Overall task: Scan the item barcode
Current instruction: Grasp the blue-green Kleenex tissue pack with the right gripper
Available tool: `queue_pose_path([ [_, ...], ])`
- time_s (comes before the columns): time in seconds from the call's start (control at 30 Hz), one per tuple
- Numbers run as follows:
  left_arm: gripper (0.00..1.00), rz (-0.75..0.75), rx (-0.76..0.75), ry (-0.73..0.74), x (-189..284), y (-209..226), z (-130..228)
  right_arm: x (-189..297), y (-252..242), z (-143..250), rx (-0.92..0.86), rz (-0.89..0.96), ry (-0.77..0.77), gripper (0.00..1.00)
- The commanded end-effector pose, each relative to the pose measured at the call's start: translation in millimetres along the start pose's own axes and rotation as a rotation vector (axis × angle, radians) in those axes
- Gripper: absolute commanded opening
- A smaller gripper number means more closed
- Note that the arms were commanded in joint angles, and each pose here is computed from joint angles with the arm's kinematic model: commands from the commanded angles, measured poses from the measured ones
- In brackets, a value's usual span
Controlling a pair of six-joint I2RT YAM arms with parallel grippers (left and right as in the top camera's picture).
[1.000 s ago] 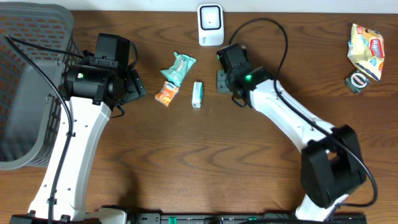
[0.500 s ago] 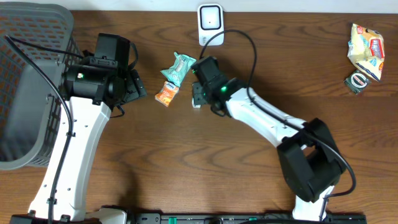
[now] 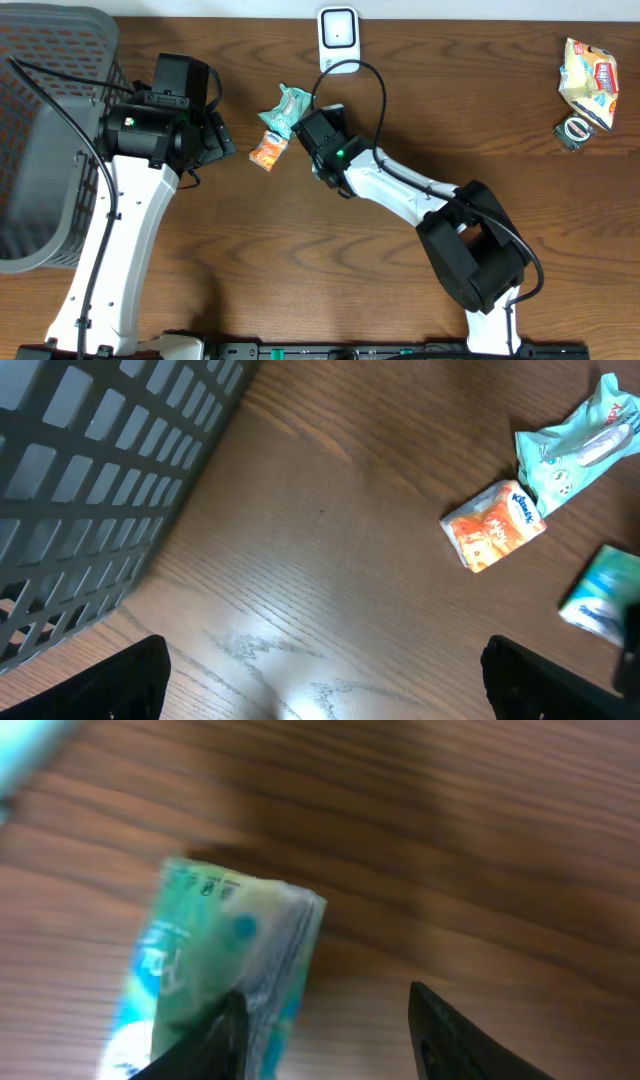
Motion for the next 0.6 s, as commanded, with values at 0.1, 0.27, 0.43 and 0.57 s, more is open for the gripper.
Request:
queue_pose_path([
  [0.1, 0.98, -0.018, 0.01, 0.001, -2, 3, 0, 9, -46, 1, 0.04, 0.23, 0.012, 0.47],
  [0.27, 0.98, -0.018, 0.01, 0.001, -2, 3, 0, 42, -49, -13, 0.003, 0.156, -0.019, 0.55],
  [0.43, 0.97, -0.018, 0.01, 0.001, -2, 2, 0, 57, -2, -24, -0.064, -0.248, -0.001, 0.58],
  [0.57, 0.98, -0.018, 0.01, 0.001, -2, 2, 0, 40, 1, -17, -0.216, -0.255, 0.061, 0.61],
])
Point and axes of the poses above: each gripper's point midway between its finger pads, its own x axis back along the fingers, its own y axis along the line the jaws close on, z = x × y, the point moved 5 cm from there along x, back along the fingers, and after that the axes turned 2 degrees about -x, right-handed, at the moved point
